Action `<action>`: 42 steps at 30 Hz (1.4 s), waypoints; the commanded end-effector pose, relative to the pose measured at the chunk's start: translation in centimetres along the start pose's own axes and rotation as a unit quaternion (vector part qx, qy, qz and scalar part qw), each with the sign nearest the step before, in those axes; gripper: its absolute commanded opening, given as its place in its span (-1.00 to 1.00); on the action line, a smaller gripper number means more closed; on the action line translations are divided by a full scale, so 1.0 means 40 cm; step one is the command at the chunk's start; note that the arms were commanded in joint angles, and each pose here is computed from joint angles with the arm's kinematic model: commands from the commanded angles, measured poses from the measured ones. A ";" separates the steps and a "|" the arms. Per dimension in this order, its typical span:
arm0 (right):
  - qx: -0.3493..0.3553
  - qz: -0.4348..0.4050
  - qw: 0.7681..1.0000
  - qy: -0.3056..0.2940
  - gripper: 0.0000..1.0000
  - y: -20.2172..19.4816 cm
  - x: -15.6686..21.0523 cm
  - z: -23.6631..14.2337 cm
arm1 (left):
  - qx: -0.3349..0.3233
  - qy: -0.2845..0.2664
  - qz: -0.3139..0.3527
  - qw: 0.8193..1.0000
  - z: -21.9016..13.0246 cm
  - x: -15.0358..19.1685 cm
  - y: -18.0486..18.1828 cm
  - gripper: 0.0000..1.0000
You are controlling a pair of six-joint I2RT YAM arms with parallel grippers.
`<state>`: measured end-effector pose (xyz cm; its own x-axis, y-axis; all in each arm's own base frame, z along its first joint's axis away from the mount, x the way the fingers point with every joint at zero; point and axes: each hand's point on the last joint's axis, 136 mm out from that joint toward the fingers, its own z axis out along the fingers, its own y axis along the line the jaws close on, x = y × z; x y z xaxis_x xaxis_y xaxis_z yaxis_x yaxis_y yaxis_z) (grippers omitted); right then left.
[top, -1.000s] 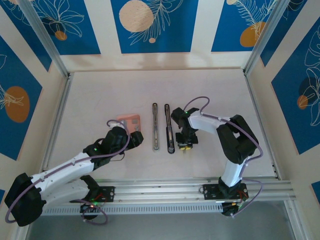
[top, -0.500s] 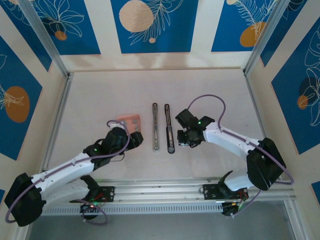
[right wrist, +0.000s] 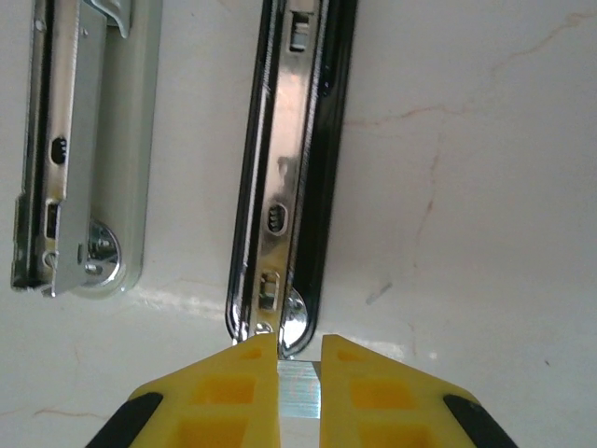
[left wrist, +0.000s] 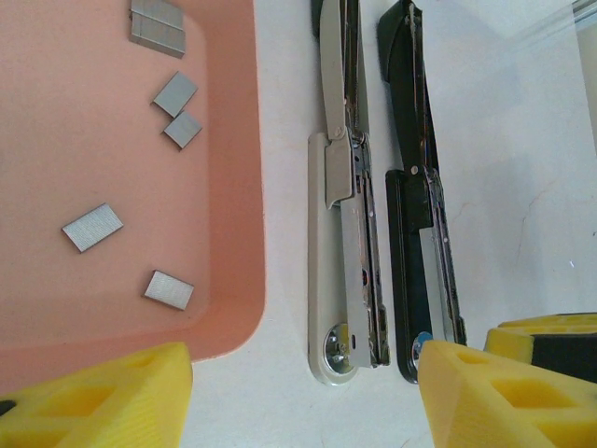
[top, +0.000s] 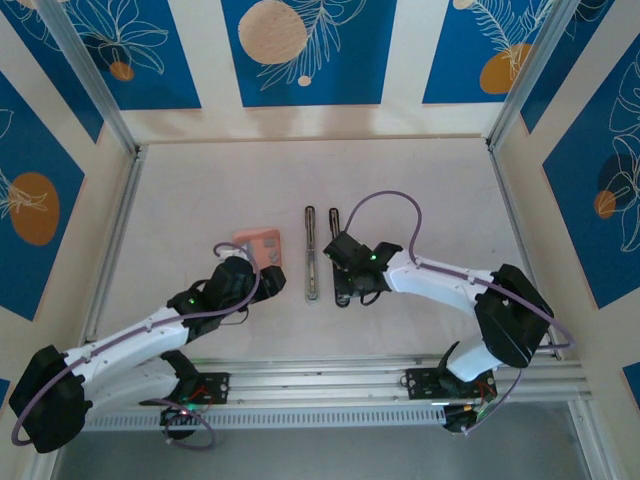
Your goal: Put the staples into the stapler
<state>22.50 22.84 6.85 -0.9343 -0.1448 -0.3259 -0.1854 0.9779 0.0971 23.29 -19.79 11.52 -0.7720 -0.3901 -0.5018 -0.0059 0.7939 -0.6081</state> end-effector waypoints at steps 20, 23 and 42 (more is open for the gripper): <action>0.002 -0.004 1.000 -0.014 -0.74 0.033 -0.025 0.020 | 0.002 -0.015 0.011 1.000 -0.001 -0.019 0.000 0.31; 0.004 -0.001 1.000 -0.010 -0.75 0.028 -0.017 0.024 | 0.002 -0.015 0.010 1.000 -0.001 -0.019 0.001 0.31; 0.028 0.020 0.999 0.002 -0.76 -0.005 0.020 0.036 | 0.003 -0.013 0.009 1.000 0.002 -0.016 0.000 0.31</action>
<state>22.81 23.60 5.69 -0.9365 -0.1214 -0.3291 -0.1583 0.9835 0.0879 23.36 -19.79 11.58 -0.7701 -0.3785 -0.5134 0.0080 0.7992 -0.6010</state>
